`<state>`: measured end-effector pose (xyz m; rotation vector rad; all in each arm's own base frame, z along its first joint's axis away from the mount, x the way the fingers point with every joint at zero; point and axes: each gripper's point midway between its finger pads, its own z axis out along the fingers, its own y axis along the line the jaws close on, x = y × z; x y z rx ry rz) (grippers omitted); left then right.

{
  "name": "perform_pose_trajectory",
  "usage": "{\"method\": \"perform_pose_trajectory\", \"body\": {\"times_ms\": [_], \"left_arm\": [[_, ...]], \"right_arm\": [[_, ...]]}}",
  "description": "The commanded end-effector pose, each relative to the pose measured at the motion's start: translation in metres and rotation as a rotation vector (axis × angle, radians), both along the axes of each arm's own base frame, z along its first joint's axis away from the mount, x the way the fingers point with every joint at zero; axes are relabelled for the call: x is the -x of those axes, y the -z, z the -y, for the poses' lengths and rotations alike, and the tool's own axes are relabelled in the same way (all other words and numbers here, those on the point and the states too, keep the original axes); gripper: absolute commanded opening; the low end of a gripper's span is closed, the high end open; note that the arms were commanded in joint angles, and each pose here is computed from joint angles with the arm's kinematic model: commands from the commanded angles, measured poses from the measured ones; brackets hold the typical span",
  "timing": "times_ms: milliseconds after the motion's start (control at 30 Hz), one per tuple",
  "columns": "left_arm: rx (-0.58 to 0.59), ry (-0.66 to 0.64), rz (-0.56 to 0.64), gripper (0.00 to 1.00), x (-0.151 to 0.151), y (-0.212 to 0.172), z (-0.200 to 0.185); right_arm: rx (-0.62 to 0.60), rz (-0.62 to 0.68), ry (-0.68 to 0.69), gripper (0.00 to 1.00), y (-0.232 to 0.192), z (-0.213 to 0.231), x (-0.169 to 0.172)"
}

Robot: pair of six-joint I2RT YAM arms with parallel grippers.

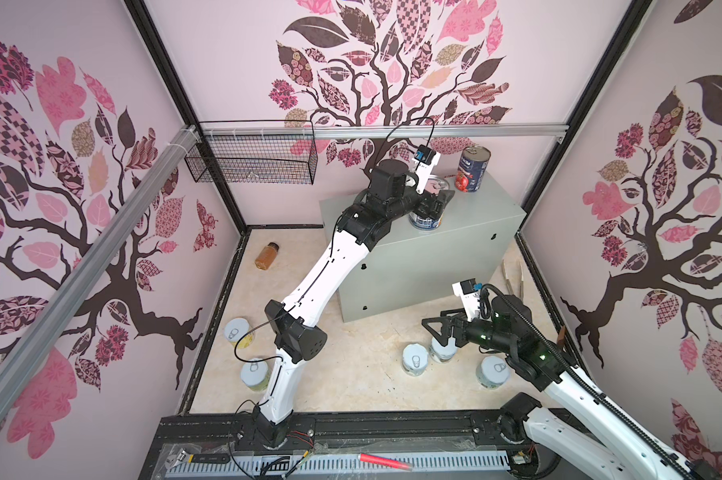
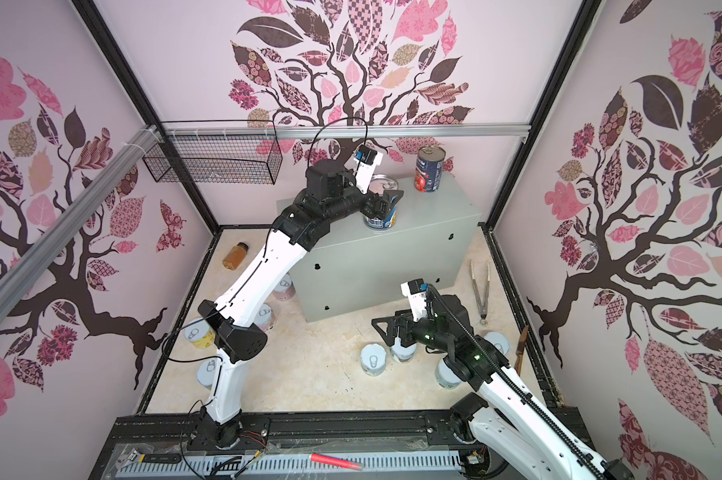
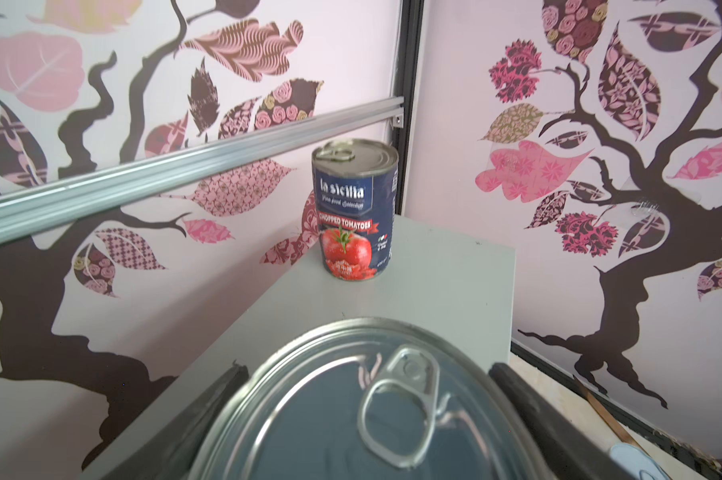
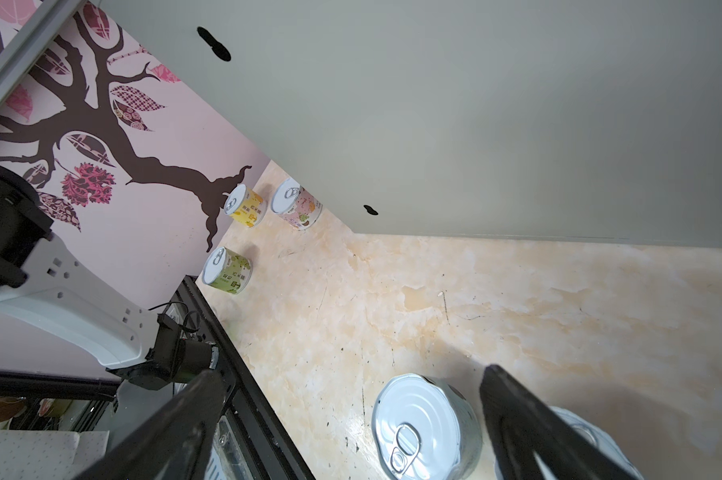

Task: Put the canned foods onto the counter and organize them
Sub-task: 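Lower the blue soup can onto the cabinet top beside the tomato can, then open and withdraw the left gripper while the right gripper rises toward the cabinet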

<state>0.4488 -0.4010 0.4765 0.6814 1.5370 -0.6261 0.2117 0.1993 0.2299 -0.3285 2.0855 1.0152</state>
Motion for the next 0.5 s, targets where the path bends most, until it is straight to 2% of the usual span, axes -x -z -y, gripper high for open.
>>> {"method": "perform_pose_trajectory", "body": {"times_ms": [0,267,467], "left_arm": [[0.085,0.0,0.157,0.95,0.012,-0.057,-0.012],[0.117,-0.006,0.195,0.98,0.022,-0.077,-0.021],[0.152,-0.03,0.204,0.98,0.044,-0.104,-0.043]], "right_arm": [[-0.013,0.055,0.012,1.0,-0.024,0.003,0.002],[0.002,0.08,0.05,1.0,-0.037,0.015,0.007],[0.022,0.134,0.085,1.0,-0.063,0.026,0.011]]}}
